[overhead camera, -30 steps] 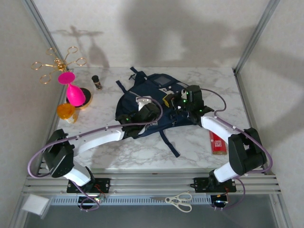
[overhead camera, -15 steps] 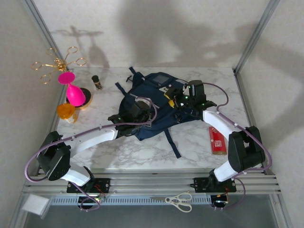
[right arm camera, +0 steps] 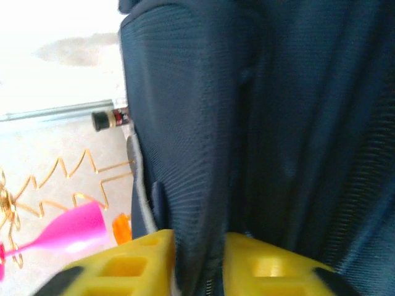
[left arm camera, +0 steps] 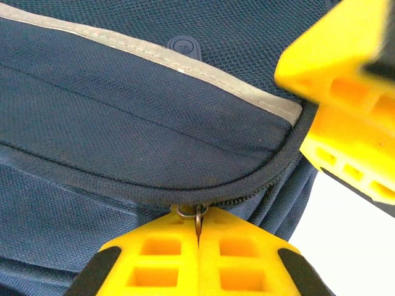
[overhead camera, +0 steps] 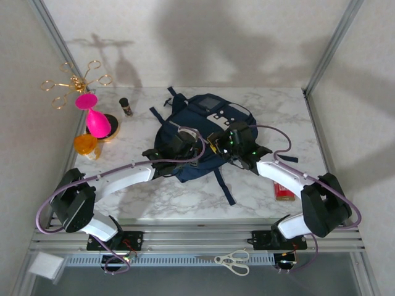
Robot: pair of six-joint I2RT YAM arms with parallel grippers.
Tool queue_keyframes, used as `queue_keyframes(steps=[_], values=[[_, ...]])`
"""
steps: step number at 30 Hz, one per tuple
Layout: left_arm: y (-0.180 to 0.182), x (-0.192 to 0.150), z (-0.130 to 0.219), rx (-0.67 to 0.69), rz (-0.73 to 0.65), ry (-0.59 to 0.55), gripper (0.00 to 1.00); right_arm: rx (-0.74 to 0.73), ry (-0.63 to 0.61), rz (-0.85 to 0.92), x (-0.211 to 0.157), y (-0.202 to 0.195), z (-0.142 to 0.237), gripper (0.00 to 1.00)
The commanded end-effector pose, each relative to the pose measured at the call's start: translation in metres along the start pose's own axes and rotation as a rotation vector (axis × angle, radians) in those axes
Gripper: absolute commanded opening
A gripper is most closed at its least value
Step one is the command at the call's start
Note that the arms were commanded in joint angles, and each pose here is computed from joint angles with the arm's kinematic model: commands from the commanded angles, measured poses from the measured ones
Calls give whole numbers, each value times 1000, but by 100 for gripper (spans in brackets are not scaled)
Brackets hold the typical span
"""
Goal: Pack the student bag
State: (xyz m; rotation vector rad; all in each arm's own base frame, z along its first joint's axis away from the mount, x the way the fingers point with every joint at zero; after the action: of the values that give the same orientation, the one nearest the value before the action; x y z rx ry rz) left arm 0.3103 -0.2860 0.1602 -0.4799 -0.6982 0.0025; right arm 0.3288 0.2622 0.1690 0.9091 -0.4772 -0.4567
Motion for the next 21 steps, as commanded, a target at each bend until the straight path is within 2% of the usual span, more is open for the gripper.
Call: queue_keyframes(steps=[1, 3, 4, 7, 10, 14, 19, 20, 21], values=[[2, 7, 8, 10, -25, -42, 0, 7, -66, 54, 19, 9, -2, 12], [11, 6, 14, 36, -32, -52, 0, 29, -52, 149, 24, 15, 2, 2], [14, 5, 17, 46, -39, -52, 0, 17, -49, 179, 27, 11, 5, 0], [22, -5, 21, 44, -48, -27, 0, 40, -25, 239, 39, 1, 18, 0], [9, -22, 20, -55, -69, 46, 0, 69, 20, 303, 56, -8, 30, 0], [-3, -33, 13, -107, -72, 85, 0, 47, 32, 412, 93, -21, 48, 0], [-11, -38, -8, -103, -69, 106, 0, 37, -21, 380, 141, -30, 64, 0], [-12, -40, -13, -101, -71, 118, 0, 53, -30, 382, 144, -26, 64, 2], [-12, -42, -17, -100, -74, 129, 0, 63, -31, 386, 144, -21, 63, 10]])
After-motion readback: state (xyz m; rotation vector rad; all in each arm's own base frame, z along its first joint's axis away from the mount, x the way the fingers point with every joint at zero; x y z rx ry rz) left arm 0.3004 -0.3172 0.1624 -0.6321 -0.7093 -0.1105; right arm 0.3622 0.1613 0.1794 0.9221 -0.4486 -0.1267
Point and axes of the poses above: each hand's point on the last joint's axis, 136 mm out from that joint toward the fingers, its own z axis back along the fingers, its own y axis along the line the jaws close on, x = y × z, the point moved 1 cm from there along z, back along the fingers, and after that the axes turned 12 degrees about z, right-handed, at the moved point
